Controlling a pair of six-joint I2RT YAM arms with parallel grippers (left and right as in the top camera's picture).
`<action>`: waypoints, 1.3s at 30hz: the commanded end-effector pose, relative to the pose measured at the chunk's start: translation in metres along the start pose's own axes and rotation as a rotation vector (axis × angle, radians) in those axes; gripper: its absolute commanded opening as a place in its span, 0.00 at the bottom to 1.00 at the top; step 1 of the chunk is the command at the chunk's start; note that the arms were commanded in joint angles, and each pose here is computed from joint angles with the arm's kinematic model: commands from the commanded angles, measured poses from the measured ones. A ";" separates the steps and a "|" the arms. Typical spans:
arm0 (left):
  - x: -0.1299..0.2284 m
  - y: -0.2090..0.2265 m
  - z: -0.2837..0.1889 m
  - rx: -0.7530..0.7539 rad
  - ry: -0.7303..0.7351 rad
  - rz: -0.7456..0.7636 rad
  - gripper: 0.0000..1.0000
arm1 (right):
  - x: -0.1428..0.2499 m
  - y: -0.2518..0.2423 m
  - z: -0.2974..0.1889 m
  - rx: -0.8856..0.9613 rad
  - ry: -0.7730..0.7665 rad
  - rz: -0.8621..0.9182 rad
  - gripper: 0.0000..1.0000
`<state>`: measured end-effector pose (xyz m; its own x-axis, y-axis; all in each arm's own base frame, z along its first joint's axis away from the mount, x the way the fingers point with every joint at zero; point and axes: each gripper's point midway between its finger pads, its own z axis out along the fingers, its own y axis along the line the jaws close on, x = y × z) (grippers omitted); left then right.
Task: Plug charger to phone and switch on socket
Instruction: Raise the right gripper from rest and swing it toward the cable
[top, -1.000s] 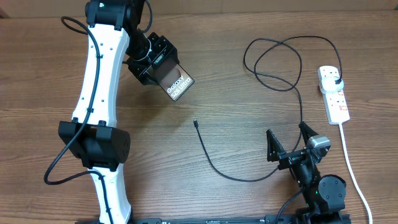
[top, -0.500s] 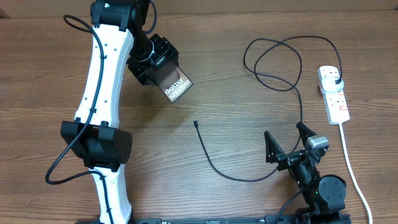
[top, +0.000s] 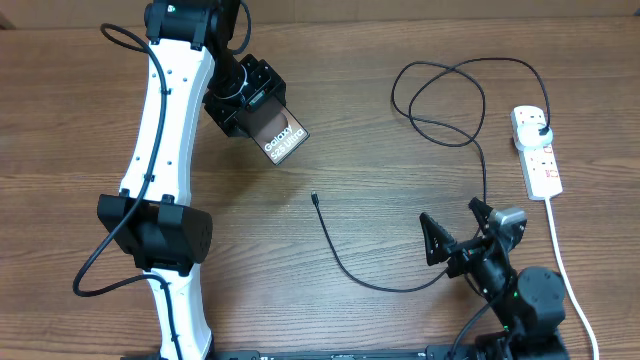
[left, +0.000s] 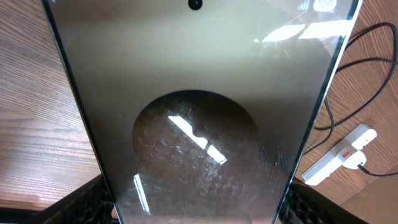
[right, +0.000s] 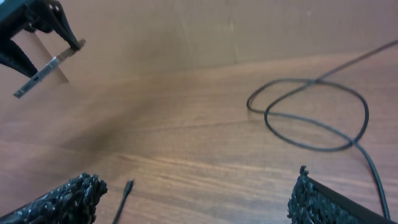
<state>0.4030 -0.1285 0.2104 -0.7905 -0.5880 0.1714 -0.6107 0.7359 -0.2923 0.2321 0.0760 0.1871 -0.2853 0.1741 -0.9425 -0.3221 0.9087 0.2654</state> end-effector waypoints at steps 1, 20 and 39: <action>0.008 -0.004 -0.014 0.029 -0.018 0.027 0.14 | -0.024 0.009 -0.004 -0.006 0.027 0.012 1.00; 0.009 -0.004 -0.014 0.034 -0.012 0.022 0.10 | -0.074 0.032 -0.001 -0.012 0.326 0.099 1.00; -0.023 0.013 -0.026 0.062 -0.051 -0.078 0.09 | -0.051 0.046 0.053 -0.091 0.813 0.324 1.00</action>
<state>0.4130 -0.1034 0.2107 -0.7517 -0.6386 0.1648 -0.6549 0.6934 -0.3005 0.2784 0.1153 0.2321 -0.9049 0.0769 -0.4186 -0.1497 0.8632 0.4821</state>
